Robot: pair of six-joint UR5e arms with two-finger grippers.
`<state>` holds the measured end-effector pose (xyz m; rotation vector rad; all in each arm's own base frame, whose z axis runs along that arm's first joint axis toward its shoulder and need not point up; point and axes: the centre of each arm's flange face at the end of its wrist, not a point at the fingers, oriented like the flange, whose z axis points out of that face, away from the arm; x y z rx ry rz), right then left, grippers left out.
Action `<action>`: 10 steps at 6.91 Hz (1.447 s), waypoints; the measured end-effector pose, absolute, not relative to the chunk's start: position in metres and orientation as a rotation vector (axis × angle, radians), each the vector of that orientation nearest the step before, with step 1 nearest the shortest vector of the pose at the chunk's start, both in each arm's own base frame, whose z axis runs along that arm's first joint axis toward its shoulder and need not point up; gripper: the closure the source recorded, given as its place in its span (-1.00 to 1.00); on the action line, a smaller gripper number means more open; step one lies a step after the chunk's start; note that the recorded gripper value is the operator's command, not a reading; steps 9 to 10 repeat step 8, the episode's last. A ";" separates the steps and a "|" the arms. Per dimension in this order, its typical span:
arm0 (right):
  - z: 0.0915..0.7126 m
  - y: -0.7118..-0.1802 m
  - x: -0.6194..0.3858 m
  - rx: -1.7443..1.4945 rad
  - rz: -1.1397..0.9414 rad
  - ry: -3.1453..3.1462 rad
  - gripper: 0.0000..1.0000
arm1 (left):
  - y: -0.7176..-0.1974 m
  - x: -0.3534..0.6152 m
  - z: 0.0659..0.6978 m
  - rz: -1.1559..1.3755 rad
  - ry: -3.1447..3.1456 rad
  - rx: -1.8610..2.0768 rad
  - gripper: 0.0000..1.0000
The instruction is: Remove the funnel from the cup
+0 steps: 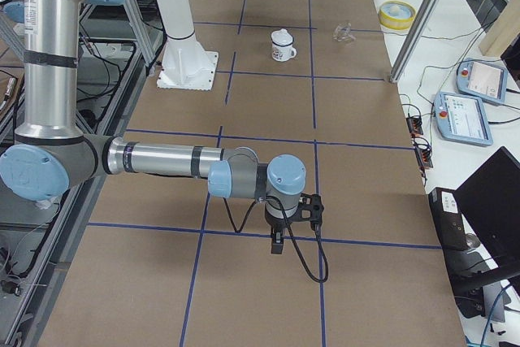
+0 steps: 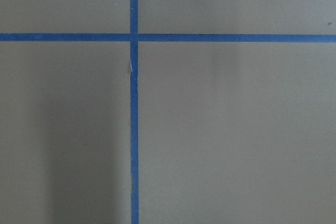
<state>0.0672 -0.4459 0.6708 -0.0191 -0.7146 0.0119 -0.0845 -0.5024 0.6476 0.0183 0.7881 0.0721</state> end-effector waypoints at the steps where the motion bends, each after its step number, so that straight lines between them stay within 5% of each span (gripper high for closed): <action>1: 0.671 -0.446 0.067 -0.019 0.012 -0.715 -1.00 | -0.502 -0.088 0.647 0.066 0.791 0.023 -1.00; 10: 0.671 -0.446 0.067 -0.019 0.012 -0.715 -1.00 | -0.500 -0.091 0.639 0.073 0.792 0.047 -1.00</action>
